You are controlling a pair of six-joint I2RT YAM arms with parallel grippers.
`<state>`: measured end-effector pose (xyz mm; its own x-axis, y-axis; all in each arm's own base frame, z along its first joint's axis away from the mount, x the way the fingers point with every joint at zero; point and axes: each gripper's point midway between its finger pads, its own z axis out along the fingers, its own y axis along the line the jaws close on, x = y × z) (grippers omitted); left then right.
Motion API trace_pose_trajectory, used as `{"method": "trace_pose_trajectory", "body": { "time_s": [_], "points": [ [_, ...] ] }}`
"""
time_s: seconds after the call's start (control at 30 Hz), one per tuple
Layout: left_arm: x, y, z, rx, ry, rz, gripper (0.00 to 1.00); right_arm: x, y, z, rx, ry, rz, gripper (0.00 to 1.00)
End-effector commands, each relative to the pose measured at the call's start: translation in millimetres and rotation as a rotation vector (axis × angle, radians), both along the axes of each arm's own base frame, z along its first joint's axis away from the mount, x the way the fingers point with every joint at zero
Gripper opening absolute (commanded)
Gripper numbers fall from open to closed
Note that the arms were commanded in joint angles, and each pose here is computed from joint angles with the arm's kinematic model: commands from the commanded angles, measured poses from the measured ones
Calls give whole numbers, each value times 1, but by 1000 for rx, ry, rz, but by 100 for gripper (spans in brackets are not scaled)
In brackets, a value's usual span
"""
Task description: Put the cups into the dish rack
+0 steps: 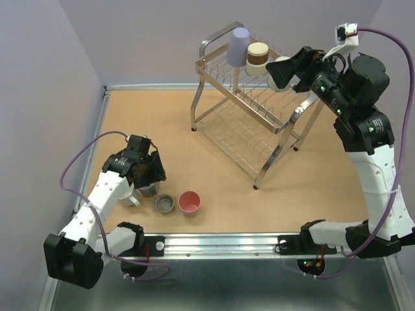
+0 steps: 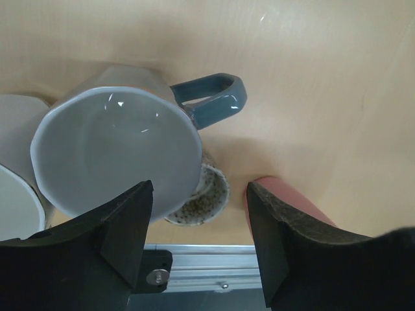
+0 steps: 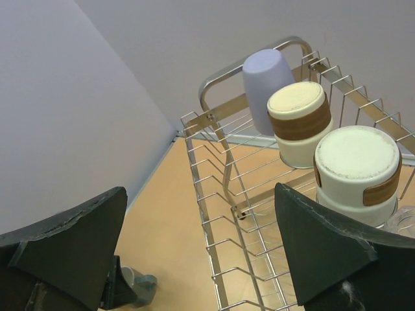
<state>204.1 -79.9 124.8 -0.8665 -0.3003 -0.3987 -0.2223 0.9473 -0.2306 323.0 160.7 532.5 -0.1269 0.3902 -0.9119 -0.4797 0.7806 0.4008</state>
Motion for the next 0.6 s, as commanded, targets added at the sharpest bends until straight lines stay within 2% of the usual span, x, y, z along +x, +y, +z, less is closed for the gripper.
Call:
{"method": "trace_pose_trajectory", "body": {
  "time_s": [0.0, 0.13, 0.23, 0.27, 0.53, 0.57],
  "points": [
    [7, 9, -12, 55, -34, 11, 69, -8, 4, 21, -13, -98, 37, 100],
    [11, 9, -21, 73, -39, -16, 66, -9, 4, 26, -17, -114, 38, 100],
    [12, 10, -24, 83, -26, -9, 52, -9, 3, 23, -25, -112, 33, 100],
    [12, 9, -26, 78, -17, -14, 50, -10, 2, 24, -25, -116, 31, 100],
    [5, 3, -45, 81, 60, -50, 51, -8, -2, 19, -37, -110, 9, 100],
    [4, 2, -46, 82, 67, -50, 44, -7, -2, 19, -36, -110, 3, 100]
  ]
}}
